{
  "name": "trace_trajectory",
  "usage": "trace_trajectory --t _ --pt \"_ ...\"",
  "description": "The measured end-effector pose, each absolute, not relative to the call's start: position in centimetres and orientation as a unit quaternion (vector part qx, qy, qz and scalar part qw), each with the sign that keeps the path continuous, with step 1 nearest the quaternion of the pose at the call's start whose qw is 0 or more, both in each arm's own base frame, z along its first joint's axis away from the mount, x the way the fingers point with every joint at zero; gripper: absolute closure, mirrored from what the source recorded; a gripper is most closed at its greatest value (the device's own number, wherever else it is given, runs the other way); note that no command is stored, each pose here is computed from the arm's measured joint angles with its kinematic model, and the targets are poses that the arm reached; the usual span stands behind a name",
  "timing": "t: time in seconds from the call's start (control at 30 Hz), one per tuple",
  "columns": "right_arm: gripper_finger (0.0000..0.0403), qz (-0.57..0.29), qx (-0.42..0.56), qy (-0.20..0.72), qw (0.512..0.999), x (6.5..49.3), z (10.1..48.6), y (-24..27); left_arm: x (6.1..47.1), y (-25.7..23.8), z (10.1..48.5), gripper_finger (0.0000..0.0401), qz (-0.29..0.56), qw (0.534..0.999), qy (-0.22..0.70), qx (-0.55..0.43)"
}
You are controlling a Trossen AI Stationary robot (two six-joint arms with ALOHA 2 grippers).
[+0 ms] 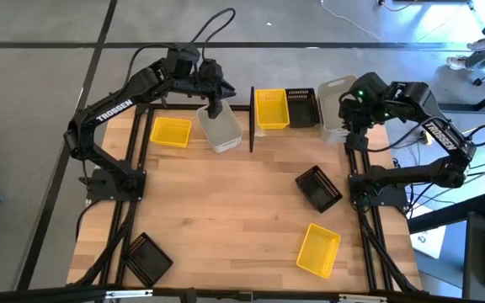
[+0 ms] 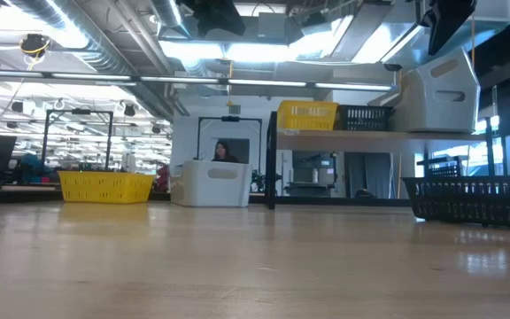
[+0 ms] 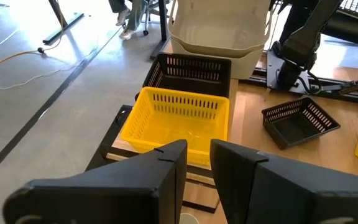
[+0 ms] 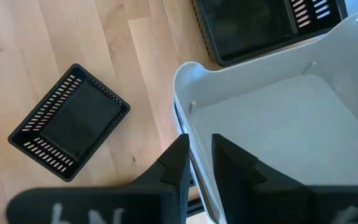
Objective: Stack baskets on shelf by color
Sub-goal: Stack the bottom white bin on top of the white bin on the shelf
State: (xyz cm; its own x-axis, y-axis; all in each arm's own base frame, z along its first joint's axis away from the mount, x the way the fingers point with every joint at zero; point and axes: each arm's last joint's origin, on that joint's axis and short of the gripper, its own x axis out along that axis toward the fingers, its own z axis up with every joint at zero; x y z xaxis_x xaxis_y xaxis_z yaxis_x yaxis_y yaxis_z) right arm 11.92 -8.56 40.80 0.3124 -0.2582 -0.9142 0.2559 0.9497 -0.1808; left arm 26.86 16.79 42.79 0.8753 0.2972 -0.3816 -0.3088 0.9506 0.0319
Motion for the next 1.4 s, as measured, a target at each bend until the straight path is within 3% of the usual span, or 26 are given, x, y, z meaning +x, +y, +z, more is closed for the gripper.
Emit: trace_trajectory --t 0.73,1.4 --pt "0.0336 -0.131 0.043 0.546 0.826 12.15 40.77 -8.35 26.86 16.8 42.78 0.0338 0.158 0.968 0.195 -0.014" --pt "0.0336 -0.149 0.004 0.562 0.814 12.01 40.77 -8.55 26.86 16.8 42.78 0.0338 0.158 0.968 0.195 -0.015"
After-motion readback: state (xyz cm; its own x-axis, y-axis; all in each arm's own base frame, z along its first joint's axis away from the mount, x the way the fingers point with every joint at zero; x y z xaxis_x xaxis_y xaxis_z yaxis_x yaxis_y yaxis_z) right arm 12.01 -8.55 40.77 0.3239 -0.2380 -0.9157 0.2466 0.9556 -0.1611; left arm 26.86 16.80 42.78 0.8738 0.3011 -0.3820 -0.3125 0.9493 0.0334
